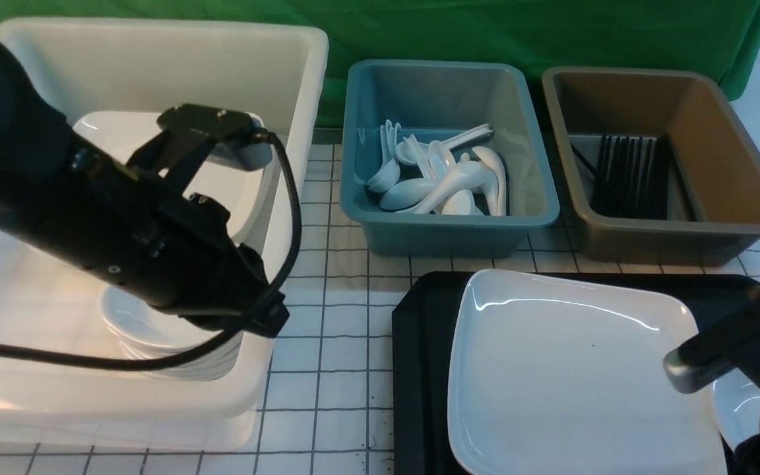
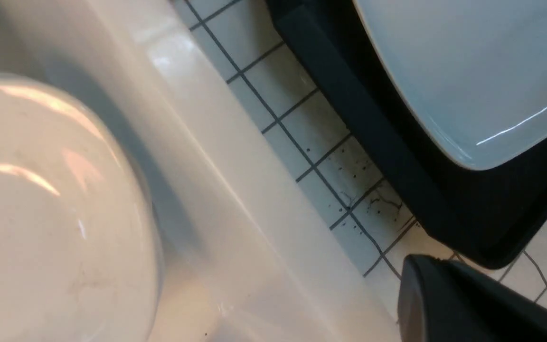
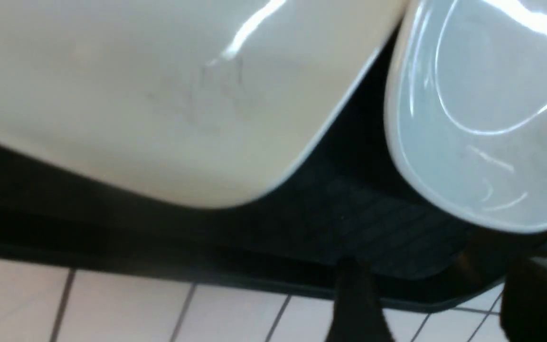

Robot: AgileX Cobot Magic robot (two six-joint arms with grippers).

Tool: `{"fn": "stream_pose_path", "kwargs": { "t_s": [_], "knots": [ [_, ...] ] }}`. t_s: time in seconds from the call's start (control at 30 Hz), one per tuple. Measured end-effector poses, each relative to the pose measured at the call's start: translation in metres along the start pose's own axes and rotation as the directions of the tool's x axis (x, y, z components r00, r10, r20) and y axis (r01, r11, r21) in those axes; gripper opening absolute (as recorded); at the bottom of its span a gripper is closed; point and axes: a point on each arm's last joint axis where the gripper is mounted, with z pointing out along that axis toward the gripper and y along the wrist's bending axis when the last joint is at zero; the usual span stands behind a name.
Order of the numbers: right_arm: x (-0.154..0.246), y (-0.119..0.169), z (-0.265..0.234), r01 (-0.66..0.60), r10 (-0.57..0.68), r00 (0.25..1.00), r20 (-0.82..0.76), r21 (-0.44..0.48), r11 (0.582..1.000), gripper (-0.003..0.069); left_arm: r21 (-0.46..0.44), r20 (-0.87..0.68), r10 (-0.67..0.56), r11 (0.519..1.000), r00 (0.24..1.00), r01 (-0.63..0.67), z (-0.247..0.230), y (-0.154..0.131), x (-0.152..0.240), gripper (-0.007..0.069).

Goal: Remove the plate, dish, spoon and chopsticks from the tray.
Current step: Use the right arm to grab a small plate from the dinner plate

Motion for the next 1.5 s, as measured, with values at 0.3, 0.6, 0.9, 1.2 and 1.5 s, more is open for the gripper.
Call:
{"fn": "stream_pose_path", "kwargs": {
  "t_s": [0.3, 0.6, 0.9, 1.2, 1.5],
  "knots": [
    [-0.026, 0.007, 0.037, 0.141, -0.126, 0.983, -0.130, 0.117, 0.983, 0.0528, 0.027, -0.001, -0.012, 1.000, 1.000, 0.012, -0.001, -0.003, 0.001, 0.0004],
    [-0.036, 0.010, 0.052, 0.202, -0.183, 0.975, -0.130, 0.151, 0.968, 0.0465, 0.058, 0.012, -0.035, 0.998, 0.999, 0.035, -0.001, -0.006, 0.000, 0.0004],
    [-0.038, 0.010, 0.049, 0.207, -0.188, 0.974, -0.126, 0.159, 0.965, 0.0145, 0.113, 0.002, -0.070, 0.991, 0.998, 0.069, -0.001, -0.011, 0.000, 0.0004],
    [-0.009, -0.004, 0.010, 0.104, -0.076, 0.982, -0.171, 0.159, 0.982, 0.0092, 0.114, 0.014, -0.074, 0.991, 0.997, 0.072, -0.001, -0.011, -0.001, 0.0004],
    [0.023, -0.020, -0.060, -0.076, 0.076, 0.987, 0.140, -0.003, 0.997, 0.0085, 0.104, 0.035, -0.077, 0.992, 0.996, 0.073, -0.001, -0.010, -0.003, 0.0004]
  ]
}}
